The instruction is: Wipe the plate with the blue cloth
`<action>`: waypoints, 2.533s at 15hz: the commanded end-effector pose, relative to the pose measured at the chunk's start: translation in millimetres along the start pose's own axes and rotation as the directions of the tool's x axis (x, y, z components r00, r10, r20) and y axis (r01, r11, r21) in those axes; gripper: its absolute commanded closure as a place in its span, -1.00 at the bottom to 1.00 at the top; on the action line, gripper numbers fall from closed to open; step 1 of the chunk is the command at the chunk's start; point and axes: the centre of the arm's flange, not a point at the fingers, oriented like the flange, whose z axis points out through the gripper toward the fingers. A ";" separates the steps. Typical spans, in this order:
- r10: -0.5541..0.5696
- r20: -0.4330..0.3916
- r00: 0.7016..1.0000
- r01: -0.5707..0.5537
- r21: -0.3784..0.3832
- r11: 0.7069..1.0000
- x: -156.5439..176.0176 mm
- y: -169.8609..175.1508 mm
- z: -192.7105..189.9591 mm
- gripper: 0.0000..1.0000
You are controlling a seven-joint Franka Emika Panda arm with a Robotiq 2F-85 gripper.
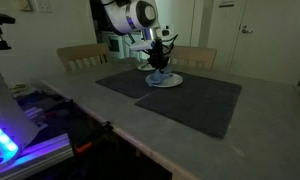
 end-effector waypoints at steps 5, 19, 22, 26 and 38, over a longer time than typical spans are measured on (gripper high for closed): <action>-0.083 -0.013 0.996 0.083 0.007 0.997 -2.6 -1.6 6.0 0.93; -0.203 -0.059 0.977 0.198 -0.080 0.977 32.5 9.1 68.4 0.93; -0.174 -0.087 0.981 0.166 -0.094 0.982 36.7 13.3 77.0 0.93; -0.154 -0.069 0.986 0.147 -0.099 0.984 38.2 8.9 79.4 0.93; -0.112 0.093 0.989 0.103 0.094 0.990 50.4 13.4 74.3 0.93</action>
